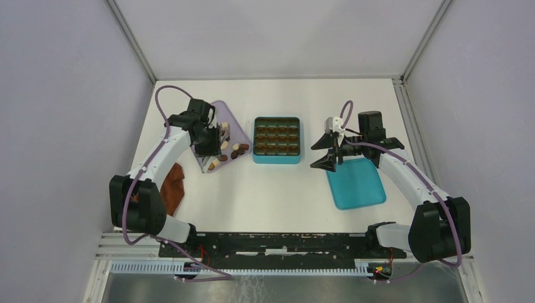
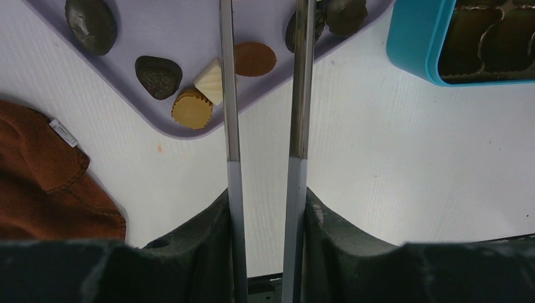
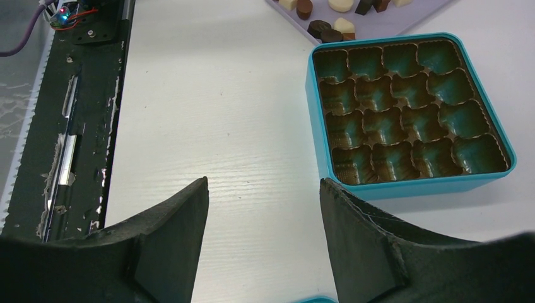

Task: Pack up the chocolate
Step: Pick up the fake chocolate from the plate.

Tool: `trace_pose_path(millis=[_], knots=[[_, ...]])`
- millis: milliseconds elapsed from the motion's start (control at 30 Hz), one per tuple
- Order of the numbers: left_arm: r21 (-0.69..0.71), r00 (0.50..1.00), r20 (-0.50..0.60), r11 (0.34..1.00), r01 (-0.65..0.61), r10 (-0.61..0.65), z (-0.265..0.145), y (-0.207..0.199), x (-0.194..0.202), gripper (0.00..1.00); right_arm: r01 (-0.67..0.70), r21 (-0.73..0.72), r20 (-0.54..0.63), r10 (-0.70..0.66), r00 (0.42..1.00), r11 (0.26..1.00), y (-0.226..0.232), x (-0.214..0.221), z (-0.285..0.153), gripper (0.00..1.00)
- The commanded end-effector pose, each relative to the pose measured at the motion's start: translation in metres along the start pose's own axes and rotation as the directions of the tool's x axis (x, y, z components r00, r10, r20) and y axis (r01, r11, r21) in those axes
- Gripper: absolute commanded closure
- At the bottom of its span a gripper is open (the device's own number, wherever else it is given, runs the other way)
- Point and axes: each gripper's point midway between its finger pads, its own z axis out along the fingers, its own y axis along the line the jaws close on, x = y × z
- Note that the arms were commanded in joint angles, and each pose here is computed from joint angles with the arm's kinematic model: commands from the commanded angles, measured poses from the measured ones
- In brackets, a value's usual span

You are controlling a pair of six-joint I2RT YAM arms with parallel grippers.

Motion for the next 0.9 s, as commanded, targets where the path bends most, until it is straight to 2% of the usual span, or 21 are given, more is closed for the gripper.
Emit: trace_pose_path(millis=[0,500,700,867], knots=[[0.019,0.999,0.001,0.999,-0.042,0.042,0.002,0.000,0.000,0.58,0.062,-0.002,0.016,-0.062,0.998,0.998,-0.004,-0.017,-0.001,0.29],[0.006,0.997,-0.051,0.999,-0.048,0.049,0.021,0.007,-0.002,0.57,0.060,-0.003,0.010,-0.060,0.998,0.998,-0.005,-0.014,0.000,0.29],[0.030,0.998,-0.038,0.998,-0.049,0.050,0.015,0.002,-0.006,0.56,0.058,-0.006,0.008,-0.058,0.998,0.998,-0.005,-0.014,0.001,0.29],[0.047,0.996,-0.070,0.998,-0.046,0.049,0.027,0.000,-0.004,0.56,0.061,-0.009,0.005,-0.061,0.998,0.998,-0.004,-0.014,0.001,0.29]])
